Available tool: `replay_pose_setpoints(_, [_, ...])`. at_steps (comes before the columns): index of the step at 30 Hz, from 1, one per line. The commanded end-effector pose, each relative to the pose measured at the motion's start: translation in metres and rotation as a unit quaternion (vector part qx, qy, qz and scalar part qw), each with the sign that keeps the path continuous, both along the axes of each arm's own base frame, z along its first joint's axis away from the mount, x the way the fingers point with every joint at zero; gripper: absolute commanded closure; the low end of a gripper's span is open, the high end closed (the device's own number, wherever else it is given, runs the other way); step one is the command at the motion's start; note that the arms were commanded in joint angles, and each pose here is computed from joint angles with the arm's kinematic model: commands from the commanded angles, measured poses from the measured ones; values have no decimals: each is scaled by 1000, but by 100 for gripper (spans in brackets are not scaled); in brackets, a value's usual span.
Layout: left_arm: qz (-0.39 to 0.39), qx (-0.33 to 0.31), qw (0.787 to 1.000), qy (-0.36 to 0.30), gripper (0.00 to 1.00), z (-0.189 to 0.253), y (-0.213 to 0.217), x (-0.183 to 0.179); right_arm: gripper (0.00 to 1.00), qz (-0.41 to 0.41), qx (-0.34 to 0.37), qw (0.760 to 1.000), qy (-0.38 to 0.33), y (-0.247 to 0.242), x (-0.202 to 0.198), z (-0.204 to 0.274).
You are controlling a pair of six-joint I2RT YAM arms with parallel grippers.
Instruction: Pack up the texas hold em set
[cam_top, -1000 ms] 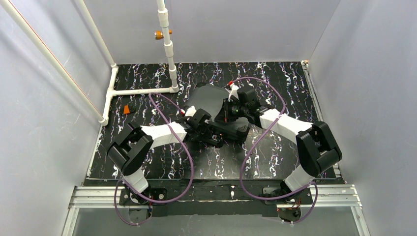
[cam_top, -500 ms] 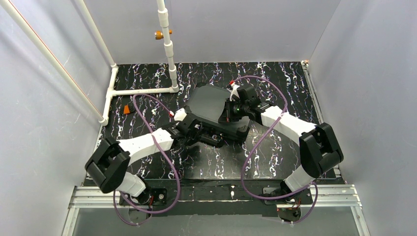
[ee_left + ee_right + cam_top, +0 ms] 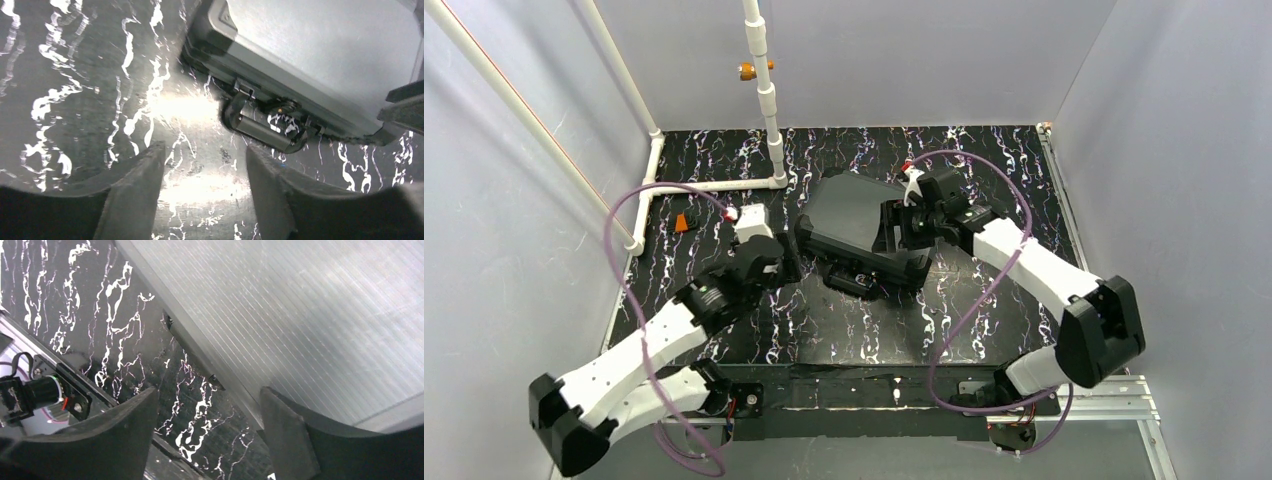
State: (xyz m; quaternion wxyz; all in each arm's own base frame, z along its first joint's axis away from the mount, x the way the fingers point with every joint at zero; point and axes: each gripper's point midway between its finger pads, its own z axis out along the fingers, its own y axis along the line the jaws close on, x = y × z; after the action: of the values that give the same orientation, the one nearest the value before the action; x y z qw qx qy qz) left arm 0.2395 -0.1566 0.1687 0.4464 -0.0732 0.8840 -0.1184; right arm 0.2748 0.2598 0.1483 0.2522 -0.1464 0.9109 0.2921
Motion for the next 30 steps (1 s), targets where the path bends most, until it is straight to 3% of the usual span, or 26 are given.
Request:
replay_pose_setpoints(1, [4,111,991,-77,33,34,54,-6,10,-14,36,993,-116,-4,15,78])
replay_pose_setpoints(4, [9,142,982,-121,15,53,77,-11,2,-31,55,984,-169,-11,17,113])
replay_pose_setpoints(7, [6,179,972,-150,9,61,95,-16,2,-55,67,973,-216,-21,18,143])
replay_pose_setpoints(16, [33,197,959,-201,5,62,120,-23,2,-143,92,936,-307,-63,10,196])
replay_pose_setpoints(21, [37,211,955,-204,4,63,123,-22,2,-224,75,921,-310,-94,10,187])
replay_pose_setpoints(30, [35,205,955,-213,4,66,123,-22,2,-287,51,910,-295,-131,-10,159])
